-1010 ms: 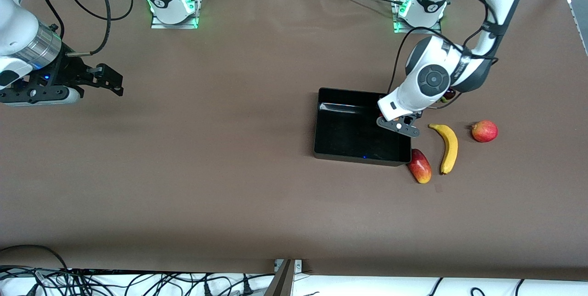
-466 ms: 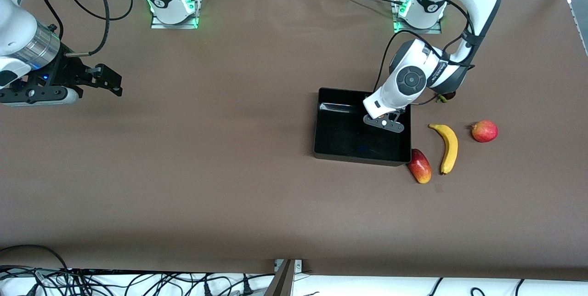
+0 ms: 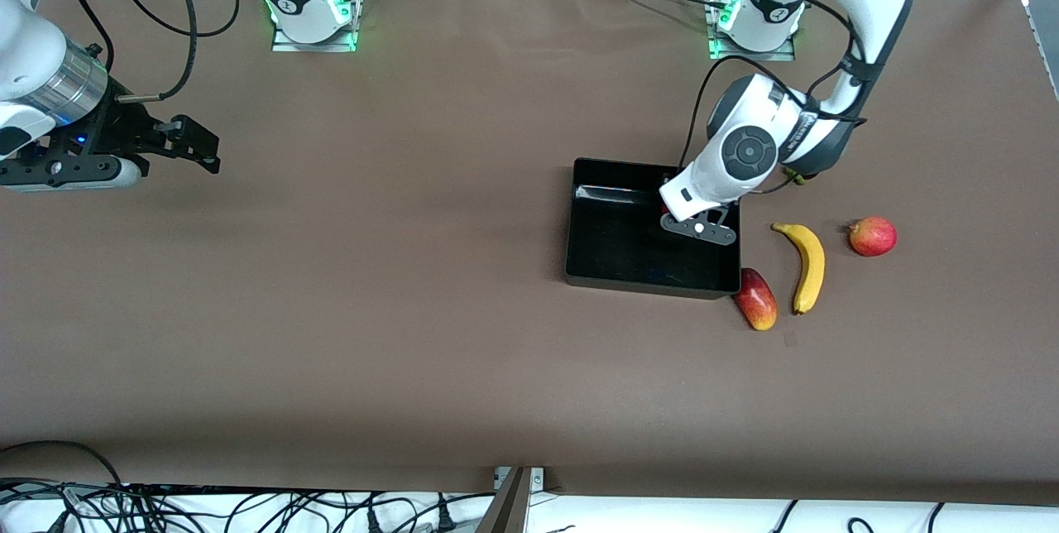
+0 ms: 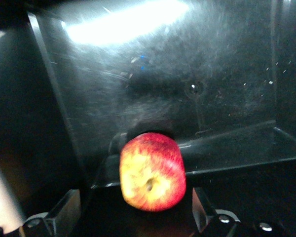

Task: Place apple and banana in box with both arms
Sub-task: 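Open the left gripper to drop the apple into the box, then lower the left gripper onto the yellow banana and grasp it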

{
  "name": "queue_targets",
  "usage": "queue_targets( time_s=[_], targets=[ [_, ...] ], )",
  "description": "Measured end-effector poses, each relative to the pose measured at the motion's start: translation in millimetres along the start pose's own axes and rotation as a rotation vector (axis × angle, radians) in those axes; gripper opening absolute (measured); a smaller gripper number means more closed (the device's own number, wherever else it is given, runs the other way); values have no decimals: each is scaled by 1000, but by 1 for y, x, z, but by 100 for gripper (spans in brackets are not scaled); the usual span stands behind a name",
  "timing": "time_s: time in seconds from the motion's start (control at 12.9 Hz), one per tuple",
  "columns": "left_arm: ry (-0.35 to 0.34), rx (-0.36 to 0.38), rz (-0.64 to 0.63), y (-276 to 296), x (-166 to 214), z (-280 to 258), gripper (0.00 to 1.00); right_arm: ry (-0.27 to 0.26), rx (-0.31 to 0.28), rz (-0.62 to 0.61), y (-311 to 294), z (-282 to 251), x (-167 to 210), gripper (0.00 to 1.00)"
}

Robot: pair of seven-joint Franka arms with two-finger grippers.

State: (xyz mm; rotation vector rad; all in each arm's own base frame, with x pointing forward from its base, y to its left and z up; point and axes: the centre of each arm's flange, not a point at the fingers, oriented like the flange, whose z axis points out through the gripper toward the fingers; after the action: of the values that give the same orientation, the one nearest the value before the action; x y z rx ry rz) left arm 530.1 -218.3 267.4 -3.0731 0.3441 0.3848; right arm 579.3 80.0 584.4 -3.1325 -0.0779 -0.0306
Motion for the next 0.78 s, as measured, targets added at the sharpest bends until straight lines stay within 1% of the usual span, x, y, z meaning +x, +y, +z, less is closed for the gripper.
queue_targets(
  time_s=[0.08,0.16,0.23,0.31,0.39,0.54,0.62,0.78],
  targets=[
    [-18,7,-21,-10,7,-29,100,0,0,0,0,0,0,100],
    [-21,7,-54,-29,14,-60,100,0,0,0,0,0,0,100],
    [-10,2,-98,-56,20,-84,100,0,0,1,0,0,0,100],
    [1,2,-142,-91,25,-97,100,0,0,1,1,0,0,100],
    [6,21,-164,-131,29,-98,100,0,0,1,1,0,0,100],
    [-22,72,-128,-196,37,-75,100,1,0,1,1,0,0,100],
    [-31,75,-98,-217,43,-59,100,1,0,1,1,0,0,100],
    [-10,50,3,-242,57,-23,100,1,0,1,1,0,0,100]
  ],
)
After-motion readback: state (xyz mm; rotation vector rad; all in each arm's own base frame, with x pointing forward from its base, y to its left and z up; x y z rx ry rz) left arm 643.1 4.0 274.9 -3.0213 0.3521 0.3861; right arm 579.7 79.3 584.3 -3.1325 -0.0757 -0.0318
